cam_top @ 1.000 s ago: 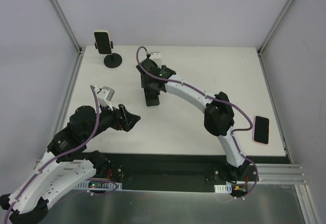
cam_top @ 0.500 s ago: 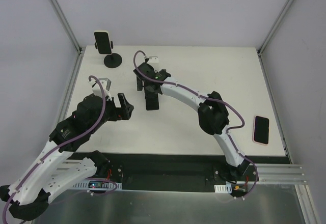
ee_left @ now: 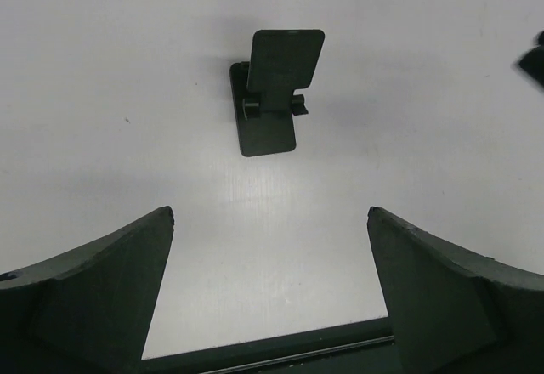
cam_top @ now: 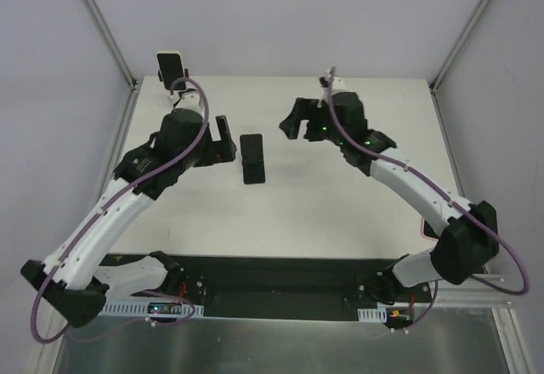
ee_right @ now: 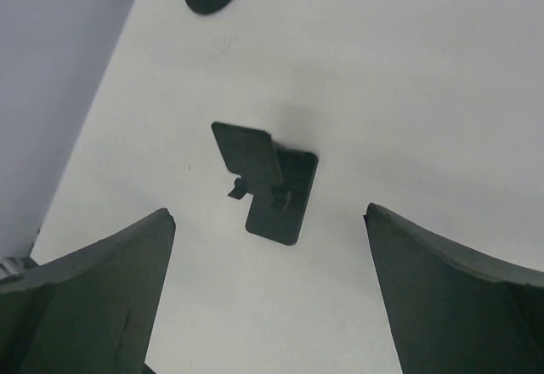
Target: Place the phone on the phone stand
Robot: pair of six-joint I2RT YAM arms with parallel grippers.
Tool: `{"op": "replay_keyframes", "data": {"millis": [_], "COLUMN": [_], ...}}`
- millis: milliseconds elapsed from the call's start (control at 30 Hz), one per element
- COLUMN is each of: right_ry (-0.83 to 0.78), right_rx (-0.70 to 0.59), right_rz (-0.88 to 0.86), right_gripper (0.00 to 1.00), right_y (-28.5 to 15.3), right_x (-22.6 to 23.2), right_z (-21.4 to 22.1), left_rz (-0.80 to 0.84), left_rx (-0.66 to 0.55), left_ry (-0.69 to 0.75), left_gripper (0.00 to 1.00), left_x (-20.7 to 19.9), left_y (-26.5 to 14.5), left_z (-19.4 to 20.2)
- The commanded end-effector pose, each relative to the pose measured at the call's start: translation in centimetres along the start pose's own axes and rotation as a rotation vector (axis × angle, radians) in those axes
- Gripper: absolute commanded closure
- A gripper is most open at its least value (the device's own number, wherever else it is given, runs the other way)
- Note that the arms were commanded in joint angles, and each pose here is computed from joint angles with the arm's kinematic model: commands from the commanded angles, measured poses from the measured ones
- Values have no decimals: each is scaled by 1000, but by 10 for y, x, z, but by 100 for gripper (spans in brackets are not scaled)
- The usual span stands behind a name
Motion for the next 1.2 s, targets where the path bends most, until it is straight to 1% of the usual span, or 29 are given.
{"op": "replay_keyframes", "data": {"millis": [0,33,67,133,167,200,267,333,433,533,600,767,833,1000,1167], "right_ry": [-18,-30,-23,16,18,21,13,9,-5,-2,6,25,41,51,54], "right_rx": [-147,-148,-138,-129,-154,-159,-169,-174,-189,-191,-199,-194,-187,-185,-184], "right_rz": [-178,-156,-148,-132,-127,-118,-100,-90,-80,-72,-74,-70,-75,-87,-84], "right_gripper": [4,4,4,4,4,4,4,4,4,4,4,3,4,3,4], "right_y": [-18,-18,-18,-20,-23,-25,-29,-31,-34,-34,-34,-25,-22,-20,-19], "right_x": [-28,-46,-55,-78,-83,-88,-98,-106,-113,-119,-122,-129,-131,-132,-134], "right_z": [-18,-19,-16,-11,-15,-14,-12,-11,-11,-8,-9,-4,-3,-2,-2], "left_rz": [7,-6,-28,-43,-56,-70,-93,-87,-106,-115,-113,-142,-136,-161,-210], "left_rx": [179,197,241,259,285,255,277,294,328,341,346,321,336,330,329], "left_ry": [6,14,31,37,64,87,127,152,191,268,290,318,329,332,314], "left_gripper": [5,5,5,6,6,5,5,5,5,6,5,1,1,1,2], "left_x": [-24,-25,-26,-32,-37,-43,-48,-57,-57,-52,-51,-44,-46,-44,-34], "left_y": [42,50,67,79,90,94,110,117,132,138,139,142,147,157,173], "left_z": [16,19,28,30,40,37,47,52,63,66,67,65,68,66,61]}}
Point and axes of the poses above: each gripper's point midway between its finger pads, its own y axis out along the fingers, its own x axis along the line the jaws close on, z = x × y, the point moved 3 cm from there along -y, back along the fingers, and after that the axes turned 9 degrees about -y, right-handed, at the moved point
